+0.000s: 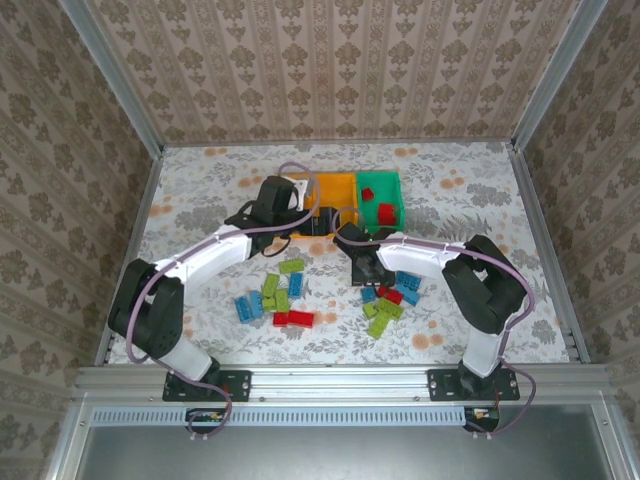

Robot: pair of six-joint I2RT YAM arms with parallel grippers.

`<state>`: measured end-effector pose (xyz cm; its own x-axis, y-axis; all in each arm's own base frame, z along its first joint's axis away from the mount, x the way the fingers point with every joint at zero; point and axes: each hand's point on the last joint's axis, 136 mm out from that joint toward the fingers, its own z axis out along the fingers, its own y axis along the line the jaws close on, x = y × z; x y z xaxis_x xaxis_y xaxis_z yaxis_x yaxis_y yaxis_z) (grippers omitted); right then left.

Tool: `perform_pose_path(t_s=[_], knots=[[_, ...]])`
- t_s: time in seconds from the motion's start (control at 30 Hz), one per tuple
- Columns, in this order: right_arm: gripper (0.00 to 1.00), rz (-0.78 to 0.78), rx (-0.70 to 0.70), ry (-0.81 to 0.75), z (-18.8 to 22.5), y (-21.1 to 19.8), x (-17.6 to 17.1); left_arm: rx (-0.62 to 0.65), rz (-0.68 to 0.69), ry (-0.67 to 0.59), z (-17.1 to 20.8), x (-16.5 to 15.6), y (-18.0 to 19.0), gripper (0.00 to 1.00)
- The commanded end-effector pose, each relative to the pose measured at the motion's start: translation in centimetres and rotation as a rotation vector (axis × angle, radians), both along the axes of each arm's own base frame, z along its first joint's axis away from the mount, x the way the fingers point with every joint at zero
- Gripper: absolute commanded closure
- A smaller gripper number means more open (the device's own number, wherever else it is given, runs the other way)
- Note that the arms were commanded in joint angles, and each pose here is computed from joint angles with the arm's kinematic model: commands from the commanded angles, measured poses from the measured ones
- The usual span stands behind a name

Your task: Sort the legos into containers by color

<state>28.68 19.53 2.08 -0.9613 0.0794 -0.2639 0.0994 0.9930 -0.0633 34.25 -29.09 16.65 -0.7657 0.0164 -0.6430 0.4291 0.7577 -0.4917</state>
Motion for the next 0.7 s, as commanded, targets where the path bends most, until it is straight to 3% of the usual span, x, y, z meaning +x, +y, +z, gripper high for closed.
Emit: perform_pose_path(t_s=[0.0, 0.33, 0.67], knots=[[0.50, -0.003, 0.000, -0.070, 1.9, -0.3, 1.5, 0.046, 0.015, -0.013, -0.2, -0.6, 1.7, 0.00], [0.48, -0.042, 0.110, -0.260, 9.0, -3.4, 8.4, 0.171, 0.014, -0.014, -2.1, -3.6, 4.8, 0.00], [0.47, -0.077, 0.057, -0.289, 9.4, -5.2, 15.4, 0.317, -0.032, 0.016, -5.0, -7.9, 6.2, 0.00]])
